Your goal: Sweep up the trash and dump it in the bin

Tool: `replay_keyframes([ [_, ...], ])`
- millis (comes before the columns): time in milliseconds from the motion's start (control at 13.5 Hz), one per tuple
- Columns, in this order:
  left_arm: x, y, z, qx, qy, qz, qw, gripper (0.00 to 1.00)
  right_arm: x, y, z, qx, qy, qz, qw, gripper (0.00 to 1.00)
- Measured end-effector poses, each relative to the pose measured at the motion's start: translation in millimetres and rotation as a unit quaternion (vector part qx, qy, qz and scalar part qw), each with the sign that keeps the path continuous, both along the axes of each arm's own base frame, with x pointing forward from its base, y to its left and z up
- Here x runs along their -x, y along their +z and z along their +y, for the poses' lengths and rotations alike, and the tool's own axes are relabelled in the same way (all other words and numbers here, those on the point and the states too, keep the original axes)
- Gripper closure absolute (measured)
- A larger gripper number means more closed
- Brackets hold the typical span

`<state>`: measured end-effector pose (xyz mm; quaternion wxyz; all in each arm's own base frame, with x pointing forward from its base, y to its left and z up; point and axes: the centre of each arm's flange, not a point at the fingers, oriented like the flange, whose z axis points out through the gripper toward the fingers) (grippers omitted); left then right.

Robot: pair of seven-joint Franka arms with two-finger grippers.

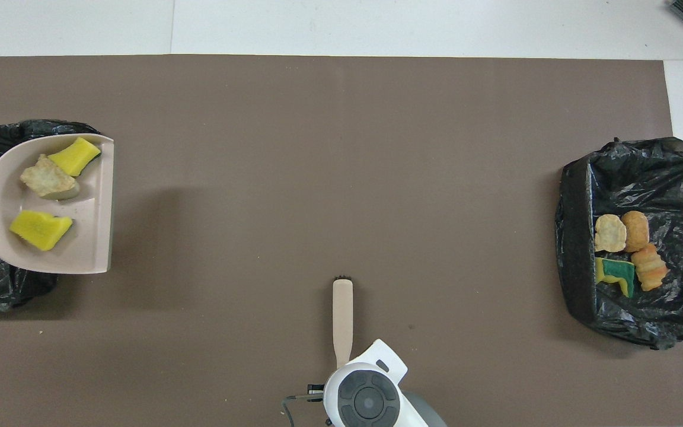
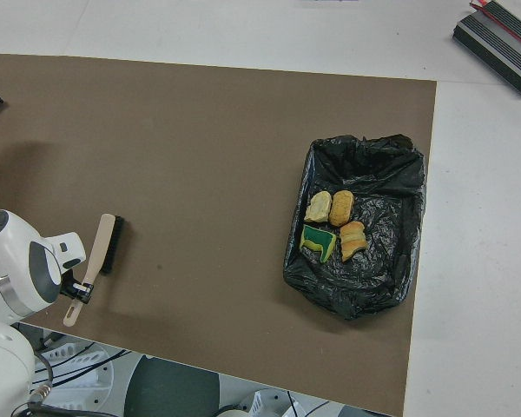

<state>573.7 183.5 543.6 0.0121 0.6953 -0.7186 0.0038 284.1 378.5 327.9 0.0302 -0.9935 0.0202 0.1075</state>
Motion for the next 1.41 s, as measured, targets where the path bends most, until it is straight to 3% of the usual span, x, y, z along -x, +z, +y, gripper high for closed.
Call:
replay_keyframes([
  [297, 10.7, 29.3, 99.7, -0.063, 0.005, -0.008, 0.998, 0.67, -7.7, 3.0, -1.8, 0.006, 0.009, -0.014, 1.000, 0.17],
  [371, 9.5, 33.8, 113.8, -0.079, -0.005, -0.010, 0.997, 0.67, -18.4, 10.1, -3.5, 0.002, 0.004, -0.023, 1.000, 0.05],
  [445, 7.0, 37.3, 122.9, -0.104, -0.014, -0.011, 0.994, 0.67, -32.8, 19.6, -7.1, -0.001, -0.003, -0.033, 0.999, 0.00],
  [741, -7.6, 42.9, 136.8, -0.220, -0.049, -0.017, 0.974, 0.67, -93.4, 63.0, -35.1, 0.001, -0.018, -0.065, 0.998, 0.00],
  [964, -12.9, 25.6, 137.4, -0.285, -0.055, 0.004, 0.957, 0.67, -140.4, 110.8, -72.3, 0.022, -0.027, -0.083, 0.996, 0.00],
  [1409, -24.5, 16.7, 69.5, -0.407, -0.050, 0.017, 0.912, 0.67, -209.6, 220.3, -200.8, 0.027, -0.011, -0.130, 0.991, 0.00],
])
